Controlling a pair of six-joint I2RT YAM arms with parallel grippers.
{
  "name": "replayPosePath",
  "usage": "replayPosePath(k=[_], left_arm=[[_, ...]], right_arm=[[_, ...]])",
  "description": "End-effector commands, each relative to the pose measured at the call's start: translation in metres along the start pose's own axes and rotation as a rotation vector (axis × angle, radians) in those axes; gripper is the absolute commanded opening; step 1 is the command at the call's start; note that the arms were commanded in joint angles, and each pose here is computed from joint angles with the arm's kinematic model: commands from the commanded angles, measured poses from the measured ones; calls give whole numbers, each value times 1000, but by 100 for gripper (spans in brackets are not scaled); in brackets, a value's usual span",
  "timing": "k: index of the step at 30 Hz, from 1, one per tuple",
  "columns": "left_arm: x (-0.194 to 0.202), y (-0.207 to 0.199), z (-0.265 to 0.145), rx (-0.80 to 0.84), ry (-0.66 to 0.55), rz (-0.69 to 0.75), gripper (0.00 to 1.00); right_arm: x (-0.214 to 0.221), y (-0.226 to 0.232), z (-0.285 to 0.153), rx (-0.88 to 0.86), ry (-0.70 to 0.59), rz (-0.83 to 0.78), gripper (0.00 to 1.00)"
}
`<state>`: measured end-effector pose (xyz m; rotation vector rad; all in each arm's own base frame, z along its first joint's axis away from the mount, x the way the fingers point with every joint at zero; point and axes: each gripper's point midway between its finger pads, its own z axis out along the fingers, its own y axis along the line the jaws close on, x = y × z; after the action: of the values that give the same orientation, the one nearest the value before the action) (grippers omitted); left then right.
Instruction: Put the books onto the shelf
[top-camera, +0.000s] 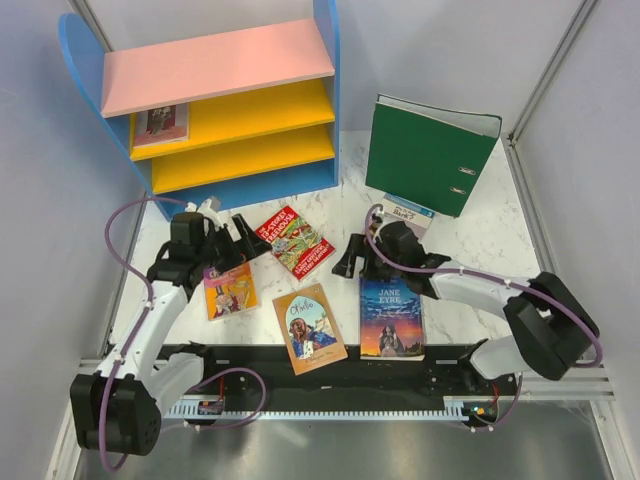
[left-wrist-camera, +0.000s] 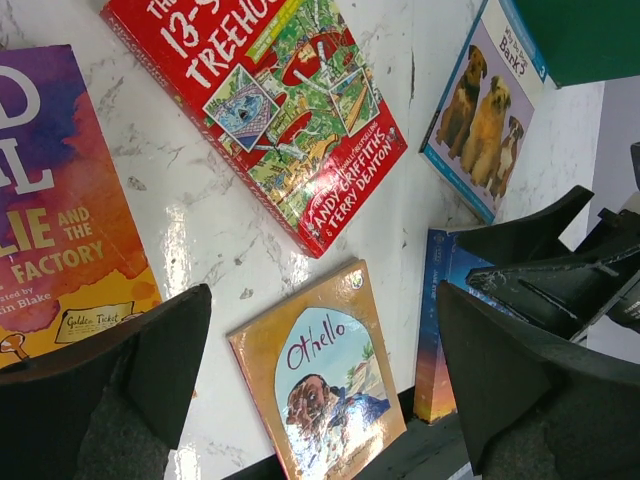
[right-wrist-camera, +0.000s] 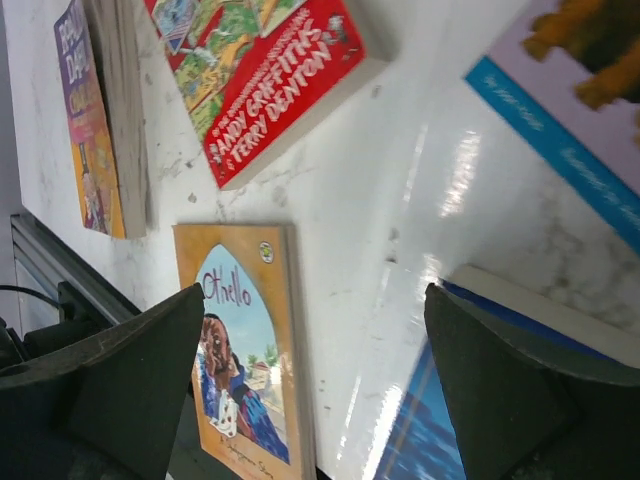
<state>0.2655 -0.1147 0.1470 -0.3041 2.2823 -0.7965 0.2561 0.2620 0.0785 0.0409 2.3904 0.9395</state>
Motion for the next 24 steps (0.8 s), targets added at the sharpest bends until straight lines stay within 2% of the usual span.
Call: replayPosePath(k=[1, 3, 7, 13, 17, 24], left_arm=[[10, -4, 6, 40, 65, -12, 100], [19, -7, 10, 75, 125, -33, 100], [35, 5, 24, 43, 207, -89, 100], [45, 18, 37, -11, 251, -152, 97], [61, 28, 51, -62, 315, -187, 97], [85, 18, 83, -115, 426, -143, 95]], right_arm=[[-18, 39, 16, -54, -31, -73, 98], [-21, 38, 27, -38, -28, -80, 98], [-37, 34, 43, 6, -68, -126, 98], [-70, 36, 74, 51, -111, -185, 98], [-64, 21, 104, 69, -62, -163, 98], [-54, 9, 130, 28, -81, -110, 98]])
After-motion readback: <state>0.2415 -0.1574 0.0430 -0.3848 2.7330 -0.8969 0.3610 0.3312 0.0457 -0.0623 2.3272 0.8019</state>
